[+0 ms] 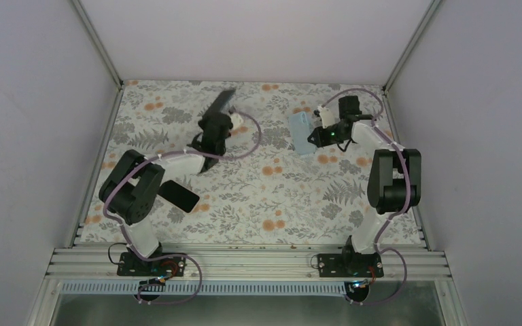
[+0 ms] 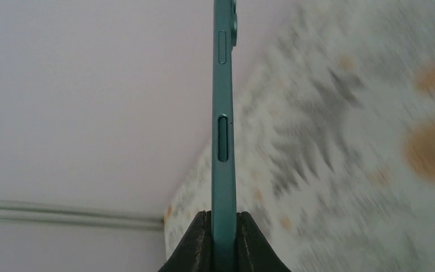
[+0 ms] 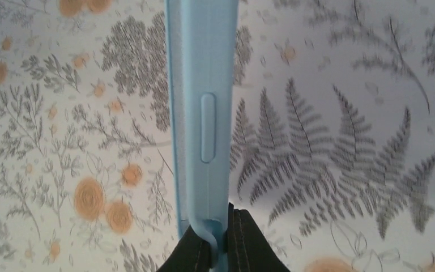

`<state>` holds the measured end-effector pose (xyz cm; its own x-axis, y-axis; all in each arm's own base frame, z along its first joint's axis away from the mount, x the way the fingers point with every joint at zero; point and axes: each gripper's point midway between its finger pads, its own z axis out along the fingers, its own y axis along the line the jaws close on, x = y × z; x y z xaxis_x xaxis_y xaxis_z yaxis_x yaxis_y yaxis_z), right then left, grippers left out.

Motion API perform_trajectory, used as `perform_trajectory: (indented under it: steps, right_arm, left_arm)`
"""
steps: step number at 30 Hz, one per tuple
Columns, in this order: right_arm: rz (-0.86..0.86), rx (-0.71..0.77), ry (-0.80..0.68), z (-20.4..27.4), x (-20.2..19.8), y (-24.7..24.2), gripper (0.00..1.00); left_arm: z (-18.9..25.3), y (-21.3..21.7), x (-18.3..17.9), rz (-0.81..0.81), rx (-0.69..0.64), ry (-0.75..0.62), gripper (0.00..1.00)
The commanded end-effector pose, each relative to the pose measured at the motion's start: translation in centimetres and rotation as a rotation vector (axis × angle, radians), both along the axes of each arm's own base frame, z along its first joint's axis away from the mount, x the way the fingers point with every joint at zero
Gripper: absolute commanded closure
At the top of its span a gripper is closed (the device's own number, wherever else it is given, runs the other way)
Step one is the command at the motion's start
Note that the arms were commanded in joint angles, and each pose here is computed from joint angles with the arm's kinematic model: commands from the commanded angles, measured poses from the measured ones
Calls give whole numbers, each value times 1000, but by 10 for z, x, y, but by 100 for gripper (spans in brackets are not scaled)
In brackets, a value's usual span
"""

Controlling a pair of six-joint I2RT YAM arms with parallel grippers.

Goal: Take the phone out of the phone case

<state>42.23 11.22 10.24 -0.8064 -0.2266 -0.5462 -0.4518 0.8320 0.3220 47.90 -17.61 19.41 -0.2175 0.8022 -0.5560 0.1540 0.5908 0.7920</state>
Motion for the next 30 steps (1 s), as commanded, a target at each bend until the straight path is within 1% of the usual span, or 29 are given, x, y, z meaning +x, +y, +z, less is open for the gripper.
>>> perform_trajectory:
  steps: [1,4,7,8,10,11,12,13,15,17,18,20,22,24,26,28,30]
  right_arm:
    - [83,82,125,-8,-23,-8,96]
    - [98,112,202,-22,-35,-12,96]
    - [95,103,228,-31,-36,-15,95]
    - [88,93,224,-32,-35,-17,94]
    - [73,69,219,-34,-32,-21,86]
    - [67,59,218,-34,-31,-23,81]
    - [60,51,215,-34,-29,-25,70]
    - [52,42,209,-34,-28,-26,53]
    - [37,17,194,-31,-25,-31,33]
    - [19,-19,162,-25,-21,-37,14]
    - [12,-39,139,-20,-18,-41,2]
    - [-1,-94,85,-8,-12,-50,0]
    - [-14,-152,12,12,-1,-58,0]
    - [-3,-175,-70,38,6,-60,0]
    - [55,-183,-142,62,6,-50,0]
    - [170,-208,-174,68,-5,-32,0]
    - [280,-241,-187,60,-21,-8,0]
  left_arm:
    - [-64,8,-51,26,363,127,98]
    - [-95,-6,-77,-17,455,190,97]
    - [-117,-17,-88,-45,496,231,94]
    - [-119,-21,-89,-52,497,235,92]
    - [-124,-30,-92,-74,491,251,85]
    - [-128,-33,-93,-83,494,263,79]
    - [-132,-36,-95,-95,502,278,65]
    - [-136,-38,-96,-105,507,288,52]
    - [-142,-45,-103,-144,513,315,28]
    - [-150,-54,-117,-220,511,373,4]
    - [-152,-60,-126,-262,496,405,0]
    - [-151,-67,-136,-302,460,460,0]
    - [-145,-86,-147,-379,372,547,0]
    - [-139,-99,-163,-442,284,647,0]
    - [-104,-115,-171,-510,172,657,0]
    - [-64,-116,-171,-565,57,635,0]
    - [-20,-97,-150,-549,-64,576,0]
